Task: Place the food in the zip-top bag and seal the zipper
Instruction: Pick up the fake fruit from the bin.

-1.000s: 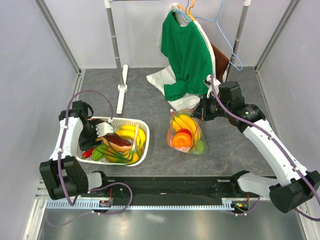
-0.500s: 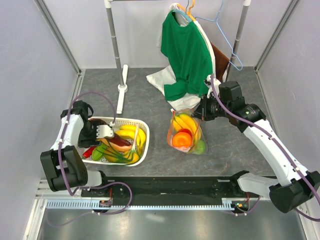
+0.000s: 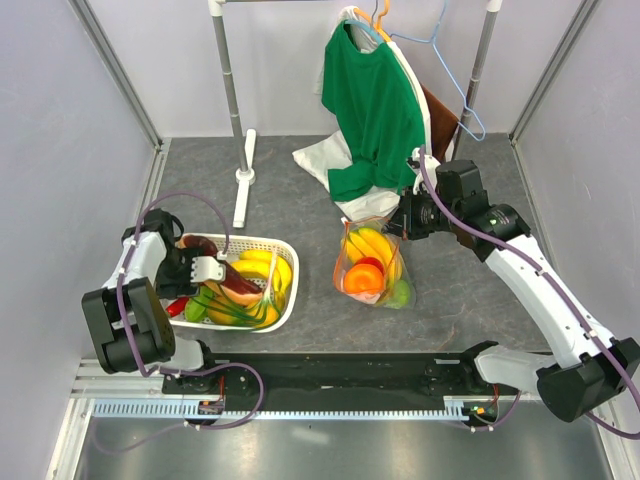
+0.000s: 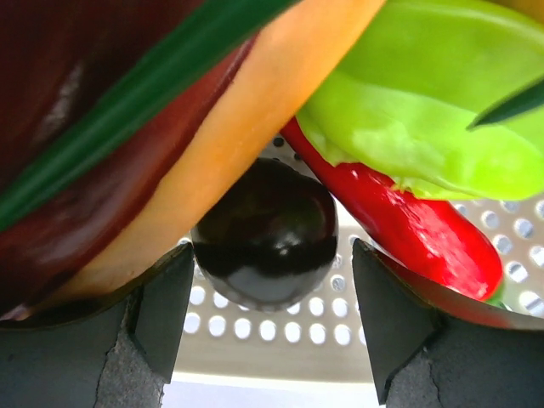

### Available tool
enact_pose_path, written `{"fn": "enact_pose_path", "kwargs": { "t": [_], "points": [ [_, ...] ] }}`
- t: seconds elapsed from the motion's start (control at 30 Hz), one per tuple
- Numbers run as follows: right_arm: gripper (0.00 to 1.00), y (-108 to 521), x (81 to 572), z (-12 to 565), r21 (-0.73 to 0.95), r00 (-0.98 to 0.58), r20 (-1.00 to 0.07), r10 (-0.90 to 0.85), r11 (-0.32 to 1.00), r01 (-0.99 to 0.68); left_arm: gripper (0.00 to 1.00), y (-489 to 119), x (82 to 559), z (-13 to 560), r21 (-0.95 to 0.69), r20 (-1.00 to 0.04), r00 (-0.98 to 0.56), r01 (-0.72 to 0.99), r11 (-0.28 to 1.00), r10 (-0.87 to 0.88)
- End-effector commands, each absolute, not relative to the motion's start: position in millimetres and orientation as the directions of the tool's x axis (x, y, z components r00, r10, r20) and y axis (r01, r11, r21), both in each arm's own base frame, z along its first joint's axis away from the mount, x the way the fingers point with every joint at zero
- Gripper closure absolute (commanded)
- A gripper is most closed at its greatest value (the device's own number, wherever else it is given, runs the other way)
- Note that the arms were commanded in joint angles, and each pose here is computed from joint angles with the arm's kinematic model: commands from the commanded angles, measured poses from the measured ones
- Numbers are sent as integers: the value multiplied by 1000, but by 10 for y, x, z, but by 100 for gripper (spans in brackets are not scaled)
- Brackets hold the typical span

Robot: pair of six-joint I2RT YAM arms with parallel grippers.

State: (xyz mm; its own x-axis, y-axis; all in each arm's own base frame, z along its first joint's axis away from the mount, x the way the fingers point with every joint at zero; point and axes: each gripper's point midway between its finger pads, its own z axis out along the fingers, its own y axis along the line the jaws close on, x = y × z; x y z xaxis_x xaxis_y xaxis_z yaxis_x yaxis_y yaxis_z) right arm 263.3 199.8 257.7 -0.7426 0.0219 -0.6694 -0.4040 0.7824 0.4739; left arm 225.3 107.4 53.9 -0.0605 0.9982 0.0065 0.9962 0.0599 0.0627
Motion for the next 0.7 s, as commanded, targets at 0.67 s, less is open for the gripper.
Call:
{"fn": "enact_pose_path", "kwargs": {
  "t": [0.67],
  "points": [
    [100, 2007, 2662, 2831, 469, -687, -725, 48, 765, -441, 46, 896, 2307, 1586, 232, -12, 79, 970, -74, 997]
  ]
}}
